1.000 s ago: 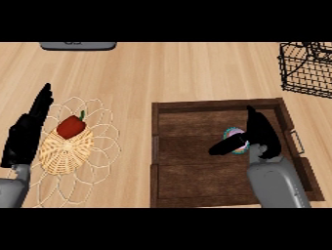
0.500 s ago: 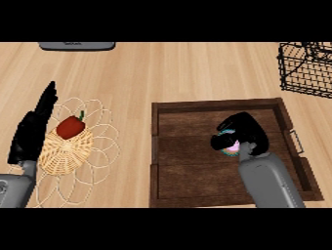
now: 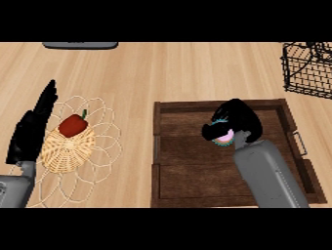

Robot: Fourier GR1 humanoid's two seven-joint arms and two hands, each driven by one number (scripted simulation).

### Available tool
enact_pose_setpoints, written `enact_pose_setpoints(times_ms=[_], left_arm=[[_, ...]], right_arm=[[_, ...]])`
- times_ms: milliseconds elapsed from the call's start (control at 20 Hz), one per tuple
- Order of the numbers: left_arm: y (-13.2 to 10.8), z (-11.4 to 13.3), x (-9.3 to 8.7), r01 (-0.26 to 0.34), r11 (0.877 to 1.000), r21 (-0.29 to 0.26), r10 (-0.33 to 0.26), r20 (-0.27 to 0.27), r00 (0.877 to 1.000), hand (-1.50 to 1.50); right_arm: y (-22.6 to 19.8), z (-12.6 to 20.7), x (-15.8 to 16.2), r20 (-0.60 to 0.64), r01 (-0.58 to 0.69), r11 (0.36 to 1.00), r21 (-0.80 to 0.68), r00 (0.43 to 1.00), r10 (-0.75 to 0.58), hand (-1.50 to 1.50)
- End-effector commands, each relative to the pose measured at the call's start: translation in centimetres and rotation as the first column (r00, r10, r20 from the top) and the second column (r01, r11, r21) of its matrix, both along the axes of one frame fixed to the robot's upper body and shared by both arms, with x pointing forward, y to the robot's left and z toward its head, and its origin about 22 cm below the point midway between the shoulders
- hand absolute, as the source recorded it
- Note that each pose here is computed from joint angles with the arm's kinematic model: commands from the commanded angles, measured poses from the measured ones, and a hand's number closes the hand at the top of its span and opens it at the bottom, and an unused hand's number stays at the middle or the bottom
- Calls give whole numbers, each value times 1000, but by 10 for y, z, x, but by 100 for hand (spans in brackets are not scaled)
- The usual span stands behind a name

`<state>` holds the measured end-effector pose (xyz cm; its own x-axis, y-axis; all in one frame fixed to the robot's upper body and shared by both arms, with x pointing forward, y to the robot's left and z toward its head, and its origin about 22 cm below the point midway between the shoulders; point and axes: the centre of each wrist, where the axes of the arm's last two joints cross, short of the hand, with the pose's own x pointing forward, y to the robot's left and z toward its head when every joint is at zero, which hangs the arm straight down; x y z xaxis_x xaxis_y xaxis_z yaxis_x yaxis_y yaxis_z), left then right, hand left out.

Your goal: Pick the cupcake from the tray and place it in the tiered basket

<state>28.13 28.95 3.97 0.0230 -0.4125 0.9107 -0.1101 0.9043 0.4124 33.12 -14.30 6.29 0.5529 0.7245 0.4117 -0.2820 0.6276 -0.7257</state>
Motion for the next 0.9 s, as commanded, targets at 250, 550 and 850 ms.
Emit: enact_pose_setpoints(times_ms=[250,550,850], left_arm=[[1,0,-8,13,1000,5,-13,-11,1000,0],[8,-8,-2,-22,1000,-6,22,-21,1000,0],[1,-9,3,-33,999,-6,33,-4,999,0]], right_arm=[[22,28,49,286,-175,980,-100,938,197,150],[2,90,50,641,-7,998,-58,766,43,150],[-21,157,53,770,80,994,-78,638,9,150]])
